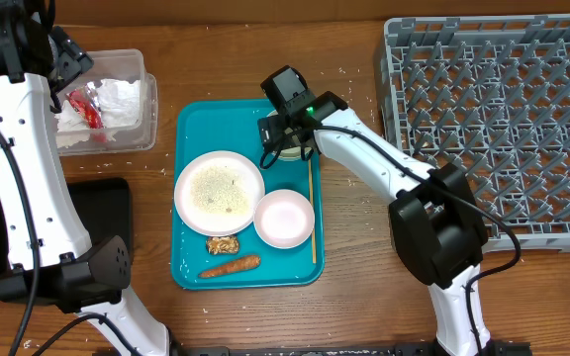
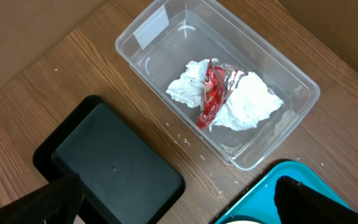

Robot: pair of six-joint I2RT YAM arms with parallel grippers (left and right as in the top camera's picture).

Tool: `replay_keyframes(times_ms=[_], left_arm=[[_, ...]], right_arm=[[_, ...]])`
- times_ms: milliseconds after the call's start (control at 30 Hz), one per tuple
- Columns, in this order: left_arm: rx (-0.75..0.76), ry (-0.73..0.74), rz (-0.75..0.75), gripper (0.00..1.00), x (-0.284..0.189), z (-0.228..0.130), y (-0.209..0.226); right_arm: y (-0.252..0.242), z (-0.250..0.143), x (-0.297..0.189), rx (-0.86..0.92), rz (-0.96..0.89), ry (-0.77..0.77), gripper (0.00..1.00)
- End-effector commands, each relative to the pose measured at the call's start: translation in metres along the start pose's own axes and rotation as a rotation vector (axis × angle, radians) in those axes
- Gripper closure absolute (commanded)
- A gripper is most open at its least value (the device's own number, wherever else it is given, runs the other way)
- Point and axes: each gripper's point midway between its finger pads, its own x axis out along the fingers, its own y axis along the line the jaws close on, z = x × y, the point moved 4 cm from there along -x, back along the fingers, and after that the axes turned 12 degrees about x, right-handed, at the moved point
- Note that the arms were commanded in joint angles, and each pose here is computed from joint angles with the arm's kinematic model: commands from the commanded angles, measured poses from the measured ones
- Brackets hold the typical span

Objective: Sort waste into correct bins and load items into the dishwasher
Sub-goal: 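Lower the right gripper onto the white cup and grasp its rim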

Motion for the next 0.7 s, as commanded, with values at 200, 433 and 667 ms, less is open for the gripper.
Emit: replay_keyframes(times_ms=[200, 433, 667], left_arm=[[-0.009, 0.005, 0.008, 0.00, 0.004, 0.000, -0.001], [-0.009, 0.005, 0.008, 0.00, 0.004, 0.000, -0.001], [-0.009, 0.005, 0.008, 0.00, 0.004, 0.000, -0.001]], right_arm=[[0.008, 0.005, -0.003, 0.001, 0.016, -0.013, 0.32], [0.016, 0.039, -0.039, 0.018, 0.045, -0.070, 0.41], [0.006, 0.089, -0.091, 0.072, 0.035, -0.194, 0.43]])
